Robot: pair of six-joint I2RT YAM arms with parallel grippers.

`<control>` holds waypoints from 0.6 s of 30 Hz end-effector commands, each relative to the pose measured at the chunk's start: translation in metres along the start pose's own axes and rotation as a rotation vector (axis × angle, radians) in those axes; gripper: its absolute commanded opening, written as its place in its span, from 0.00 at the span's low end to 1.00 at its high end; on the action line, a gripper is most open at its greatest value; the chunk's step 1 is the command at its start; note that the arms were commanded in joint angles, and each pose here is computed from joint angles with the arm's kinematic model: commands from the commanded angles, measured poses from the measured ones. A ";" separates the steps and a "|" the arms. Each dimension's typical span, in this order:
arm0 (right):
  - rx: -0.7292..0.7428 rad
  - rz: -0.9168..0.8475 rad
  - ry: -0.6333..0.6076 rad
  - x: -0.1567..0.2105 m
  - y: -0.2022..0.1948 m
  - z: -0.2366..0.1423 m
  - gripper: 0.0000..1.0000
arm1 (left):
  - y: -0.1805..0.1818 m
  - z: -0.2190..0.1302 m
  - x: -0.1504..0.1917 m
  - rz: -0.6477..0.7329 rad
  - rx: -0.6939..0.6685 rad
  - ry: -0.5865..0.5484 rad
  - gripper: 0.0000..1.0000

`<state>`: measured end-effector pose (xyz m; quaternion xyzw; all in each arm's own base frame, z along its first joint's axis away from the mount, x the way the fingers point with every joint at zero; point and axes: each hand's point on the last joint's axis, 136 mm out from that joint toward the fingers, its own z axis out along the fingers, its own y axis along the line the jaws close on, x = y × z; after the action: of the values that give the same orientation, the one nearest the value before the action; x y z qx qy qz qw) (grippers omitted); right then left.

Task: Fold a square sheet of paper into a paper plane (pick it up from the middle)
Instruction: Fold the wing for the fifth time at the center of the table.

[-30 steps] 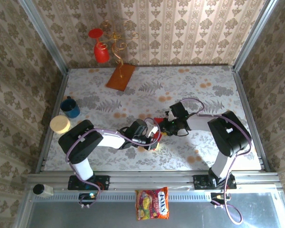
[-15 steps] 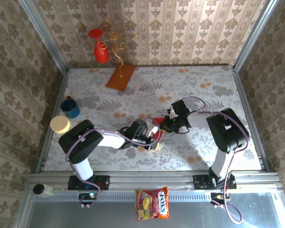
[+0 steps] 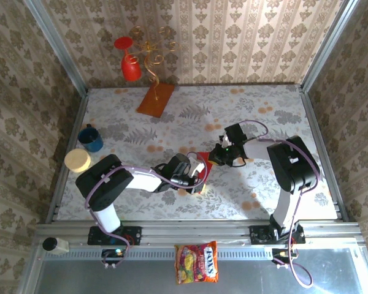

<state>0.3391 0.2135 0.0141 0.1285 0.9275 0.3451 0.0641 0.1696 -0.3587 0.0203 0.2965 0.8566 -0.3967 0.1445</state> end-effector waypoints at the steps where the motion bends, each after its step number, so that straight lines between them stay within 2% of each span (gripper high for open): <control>1: 0.064 0.017 -0.037 -0.020 -0.022 0.002 0.08 | 0.041 0.006 0.068 -0.080 -0.138 0.207 0.00; 18: 0.135 0.103 -0.082 -0.066 -0.060 -0.015 0.08 | 0.041 0.005 0.070 -0.086 -0.137 0.209 0.00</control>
<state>0.3639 0.1880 0.0125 0.1555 0.9212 0.3548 0.0364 0.1715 -0.3606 0.0208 0.2968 0.8545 -0.3991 0.1501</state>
